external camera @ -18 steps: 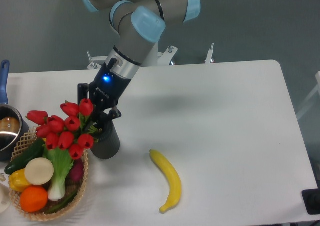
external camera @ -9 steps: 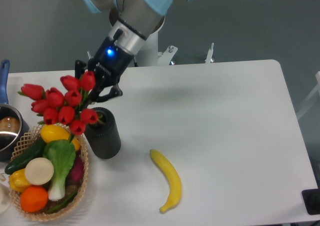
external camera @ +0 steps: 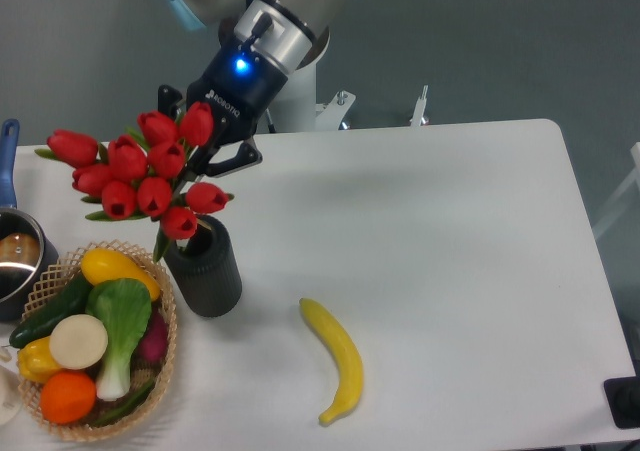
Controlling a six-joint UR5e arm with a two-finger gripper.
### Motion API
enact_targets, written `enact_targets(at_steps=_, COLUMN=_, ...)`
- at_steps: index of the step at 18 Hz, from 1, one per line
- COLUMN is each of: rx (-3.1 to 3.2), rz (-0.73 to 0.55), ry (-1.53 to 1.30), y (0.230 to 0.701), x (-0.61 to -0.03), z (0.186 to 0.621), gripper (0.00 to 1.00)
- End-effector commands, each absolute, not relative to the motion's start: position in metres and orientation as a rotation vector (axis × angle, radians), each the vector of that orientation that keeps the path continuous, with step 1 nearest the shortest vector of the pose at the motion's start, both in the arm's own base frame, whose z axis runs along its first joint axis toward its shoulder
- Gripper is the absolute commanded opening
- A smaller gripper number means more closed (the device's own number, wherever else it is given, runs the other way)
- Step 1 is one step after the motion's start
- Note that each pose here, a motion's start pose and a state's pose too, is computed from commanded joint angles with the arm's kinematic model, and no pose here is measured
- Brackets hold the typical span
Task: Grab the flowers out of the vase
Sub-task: 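Lift the gripped tulips straight up out of the black vase, then carry the tulips away from the vase over the empty table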
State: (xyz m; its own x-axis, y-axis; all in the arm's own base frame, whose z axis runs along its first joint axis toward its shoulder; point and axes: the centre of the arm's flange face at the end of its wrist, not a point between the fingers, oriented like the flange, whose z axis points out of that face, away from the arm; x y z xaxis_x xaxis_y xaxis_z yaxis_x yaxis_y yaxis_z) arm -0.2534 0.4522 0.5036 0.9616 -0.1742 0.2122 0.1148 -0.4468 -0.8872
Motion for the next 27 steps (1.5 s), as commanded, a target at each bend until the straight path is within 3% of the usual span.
enact_targets(at_steps=13, rx=-1.977, rz=-0.239, ry=-0.032, y=0.426, x=-0.283, z=0.537, gripper=0.00)
enact_targets(at_steps=16, rx=-2.001, rz=-0.105, ry=-0.043, y=0.402, x=-0.322, z=0.530, gripper=0.00)
enact_targets(at_steps=20, rx=-2.160, rz=0.097, ry=-0.049, y=0.390, x=-0.383, z=0.484, gripper=0.00)
enact_targets(at_steps=27, rx=-2.402, rz=0.301, ry=-0.203, y=0.376, x=-0.457, z=0.442, gripper=0.00)
